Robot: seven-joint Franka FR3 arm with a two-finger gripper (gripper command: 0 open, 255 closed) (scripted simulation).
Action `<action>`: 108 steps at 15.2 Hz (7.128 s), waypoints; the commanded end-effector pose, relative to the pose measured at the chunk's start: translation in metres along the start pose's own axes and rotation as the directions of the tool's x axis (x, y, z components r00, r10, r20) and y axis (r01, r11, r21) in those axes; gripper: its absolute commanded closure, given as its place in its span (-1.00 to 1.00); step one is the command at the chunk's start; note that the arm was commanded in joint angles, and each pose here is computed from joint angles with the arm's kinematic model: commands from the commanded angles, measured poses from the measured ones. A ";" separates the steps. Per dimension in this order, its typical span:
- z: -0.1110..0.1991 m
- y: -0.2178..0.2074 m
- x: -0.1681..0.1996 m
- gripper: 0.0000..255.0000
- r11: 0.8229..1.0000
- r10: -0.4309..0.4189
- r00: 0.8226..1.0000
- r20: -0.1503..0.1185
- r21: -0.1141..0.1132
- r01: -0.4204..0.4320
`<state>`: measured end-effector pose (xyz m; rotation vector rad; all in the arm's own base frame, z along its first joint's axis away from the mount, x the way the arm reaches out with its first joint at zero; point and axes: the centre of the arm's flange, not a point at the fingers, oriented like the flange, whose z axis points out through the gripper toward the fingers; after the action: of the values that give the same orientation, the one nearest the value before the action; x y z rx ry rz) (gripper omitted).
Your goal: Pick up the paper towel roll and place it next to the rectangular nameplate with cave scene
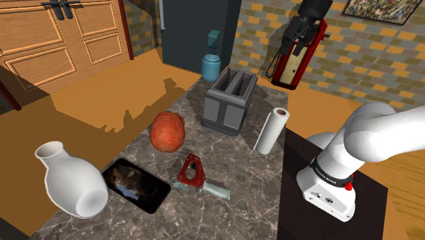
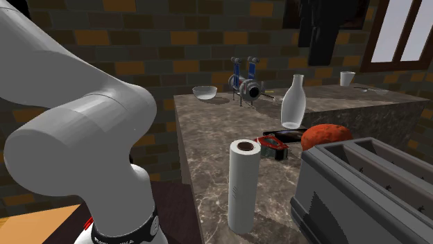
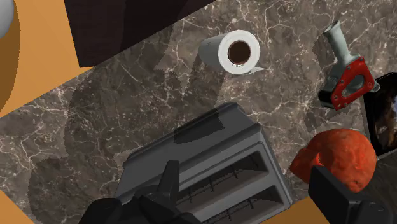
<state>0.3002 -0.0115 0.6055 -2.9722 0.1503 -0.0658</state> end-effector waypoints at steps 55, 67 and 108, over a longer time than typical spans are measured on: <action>0.133 -0.042 -0.083 1.00 0.990 -0.086 0.991 0.107 -0.107 0.097; 0.071 -0.053 -0.081 1.00 0.990 -0.086 0.991 0.107 -0.107 0.097; 0.007 -0.228 -0.072 1.00 0.990 -0.086 0.991 0.107 -0.107 0.097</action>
<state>0.2526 0.2100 0.6381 -3.0857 0.0030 0.0881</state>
